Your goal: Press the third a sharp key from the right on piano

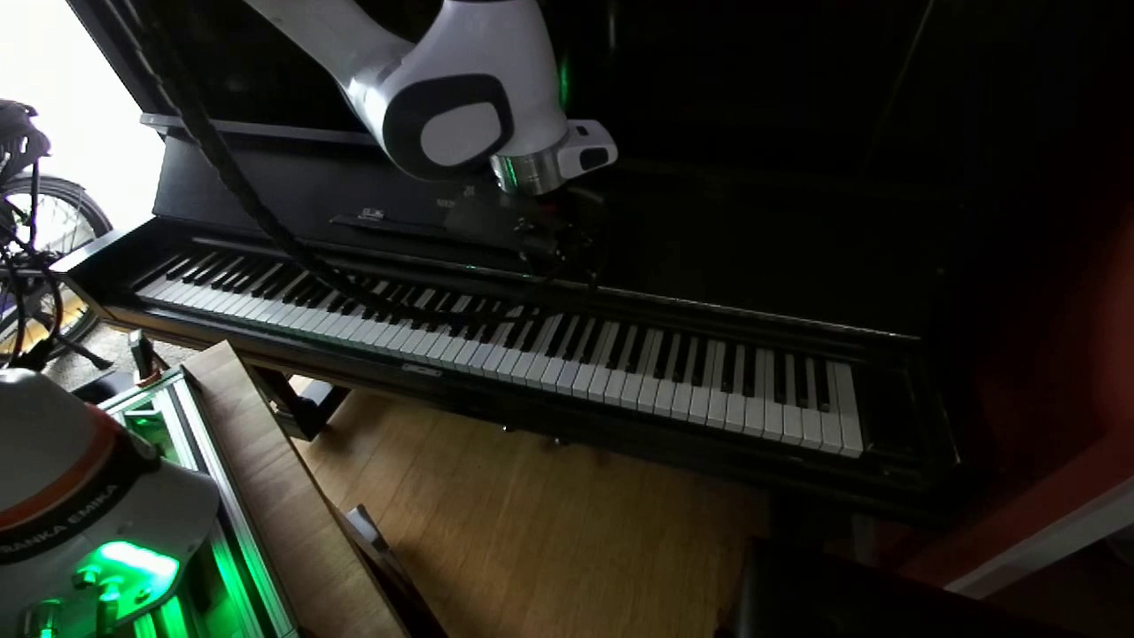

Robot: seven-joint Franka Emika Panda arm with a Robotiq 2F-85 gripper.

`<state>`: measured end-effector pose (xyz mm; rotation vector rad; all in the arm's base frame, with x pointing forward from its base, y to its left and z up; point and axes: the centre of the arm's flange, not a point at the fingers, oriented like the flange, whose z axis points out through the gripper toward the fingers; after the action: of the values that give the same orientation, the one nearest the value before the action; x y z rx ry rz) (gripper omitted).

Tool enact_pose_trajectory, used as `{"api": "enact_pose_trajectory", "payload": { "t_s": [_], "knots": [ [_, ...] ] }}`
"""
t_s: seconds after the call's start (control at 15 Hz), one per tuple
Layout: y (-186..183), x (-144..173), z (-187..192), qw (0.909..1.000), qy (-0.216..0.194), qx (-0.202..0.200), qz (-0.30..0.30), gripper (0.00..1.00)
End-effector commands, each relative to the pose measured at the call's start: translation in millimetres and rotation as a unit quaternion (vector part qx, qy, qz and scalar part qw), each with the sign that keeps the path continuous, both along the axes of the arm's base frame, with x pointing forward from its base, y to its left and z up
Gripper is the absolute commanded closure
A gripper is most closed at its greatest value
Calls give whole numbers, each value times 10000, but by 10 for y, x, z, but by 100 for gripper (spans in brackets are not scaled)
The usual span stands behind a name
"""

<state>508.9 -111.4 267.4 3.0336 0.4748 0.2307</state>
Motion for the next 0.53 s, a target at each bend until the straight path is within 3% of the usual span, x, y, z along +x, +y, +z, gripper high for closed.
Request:
{"api": "enact_pose_trajectory", "payload": {
  "t_s": [0.0,0.47],
  "knots": [
    [59,-233,384,9992,265,-122,-268,0],
    [132,-423,1053,9937,568,-173,-949,0]
  ]
}}
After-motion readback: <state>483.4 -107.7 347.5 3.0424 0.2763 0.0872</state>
